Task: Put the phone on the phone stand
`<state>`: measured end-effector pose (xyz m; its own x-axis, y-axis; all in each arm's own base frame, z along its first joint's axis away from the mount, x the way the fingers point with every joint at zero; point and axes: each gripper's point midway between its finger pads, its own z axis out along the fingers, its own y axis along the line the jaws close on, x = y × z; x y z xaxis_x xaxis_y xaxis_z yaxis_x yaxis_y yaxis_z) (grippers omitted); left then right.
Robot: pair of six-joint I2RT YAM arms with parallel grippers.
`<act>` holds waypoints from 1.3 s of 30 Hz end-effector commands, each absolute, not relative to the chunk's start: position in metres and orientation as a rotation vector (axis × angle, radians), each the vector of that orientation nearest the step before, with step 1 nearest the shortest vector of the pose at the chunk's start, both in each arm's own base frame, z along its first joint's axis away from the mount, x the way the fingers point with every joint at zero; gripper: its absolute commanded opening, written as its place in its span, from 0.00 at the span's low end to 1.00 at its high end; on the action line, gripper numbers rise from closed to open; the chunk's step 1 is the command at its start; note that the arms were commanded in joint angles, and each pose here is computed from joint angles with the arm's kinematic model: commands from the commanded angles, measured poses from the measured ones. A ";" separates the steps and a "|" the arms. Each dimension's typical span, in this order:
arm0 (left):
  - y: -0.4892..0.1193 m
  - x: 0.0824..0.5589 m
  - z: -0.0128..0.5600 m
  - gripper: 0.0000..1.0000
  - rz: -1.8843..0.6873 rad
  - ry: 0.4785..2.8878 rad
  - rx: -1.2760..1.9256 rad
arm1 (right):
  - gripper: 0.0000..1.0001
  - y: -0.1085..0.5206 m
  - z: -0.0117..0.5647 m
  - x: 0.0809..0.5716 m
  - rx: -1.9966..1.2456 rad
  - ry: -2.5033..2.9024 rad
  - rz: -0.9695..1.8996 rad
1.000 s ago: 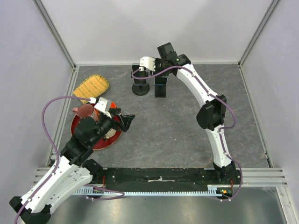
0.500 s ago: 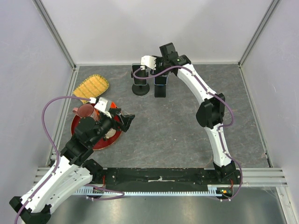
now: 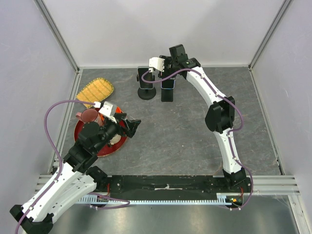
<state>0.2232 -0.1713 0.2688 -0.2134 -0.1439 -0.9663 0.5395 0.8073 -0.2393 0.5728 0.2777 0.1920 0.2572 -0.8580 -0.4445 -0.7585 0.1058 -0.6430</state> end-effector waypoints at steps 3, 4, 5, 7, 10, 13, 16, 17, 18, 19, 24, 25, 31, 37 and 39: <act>-0.171 0.226 0.278 0.87 -0.640 1.640 0.320 | 0.71 0.281 0.170 0.586 -1.698 1.470 -0.144; -0.172 0.226 0.277 0.87 -0.639 1.642 0.321 | 0.71 0.280 0.168 0.587 -1.698 1.473 -0.148; -0.172 0.226 0.277 0.87 -0.638 1.643 0.322 | 0.72 0.281 0.167 0.587 -1.700 1.472 -0.148; -0.172 0.226 0.277 0.87 -0.639 1.642 0.321 | 0.73 0.279 0.163 0.589 -1.698 1.477 -0.145; -0.172 0.226 0.277 0.87 -0.638 1.645 0.321 | 0.75 0.279 0.159 0.591 -1.698 1.480 -0.152; -0.171 0.226 0.277 0.87 -0.637 1.643 0.318 | 0.77 0.278 0.158 0.593 -1.689 1.485 -0.157; -0.171 0.226 0.277 0.87 -0.638 1.643 0.320 | 0.78 0.277 0.158 0.595 -1.674 1.494 -0.159; -0.171 0.226 0.277 0.87 -0.638 1.642 0.319 | 0.77 0.277 0.158 0.595 -1.666 1.501 -0.159; -0.172 0.226 0.277 0.87 -0.639 1.643 0.321 | 0.78 0.277 0.160 0.595 -1.664 1.499 -0.158; -0.171 0.226 0.277 0.87 -0.639 1.642 0.321 | 0.78 0.276 0.158 0.595 -1.664 1.506 -0.157; -0.171 0.226 0.278 0.87 -0.641 1.641 0.319 | 0.79 0.274 0.166 0.593 -1.643 1.514 -0.173; -0.171 0.226 0.277 0.87 -0.642 1.642 0.320 | 0.80 0.274 0.163 0.592 -1.644 1.520 -0.173; -0.172 0.226 0.278 0.87 -0.647 1.638 0.318 | 0.81 0.273 0.181 0.582 -1.624 1.515 -0.204; -0.172 0.226 0.279 0.87 -0.647 1.636 0.315 | 0.88 0.272 0.200 0.574 -1.579 1.514 -0.239; -0.171 0.226 0.279 0.87 -0.645 1.636 0.313 | 0.89 0.273 0.203 0.572 -1.565 1.509 -0.246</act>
<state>0.2245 -0.1701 0.2685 -0.2134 -0.1445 -0.9662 0.5343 0.8107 -0.2393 0.5802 0.2773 0.1821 0.2551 -0.8698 -0.4222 -0.7091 0.1286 -0.6933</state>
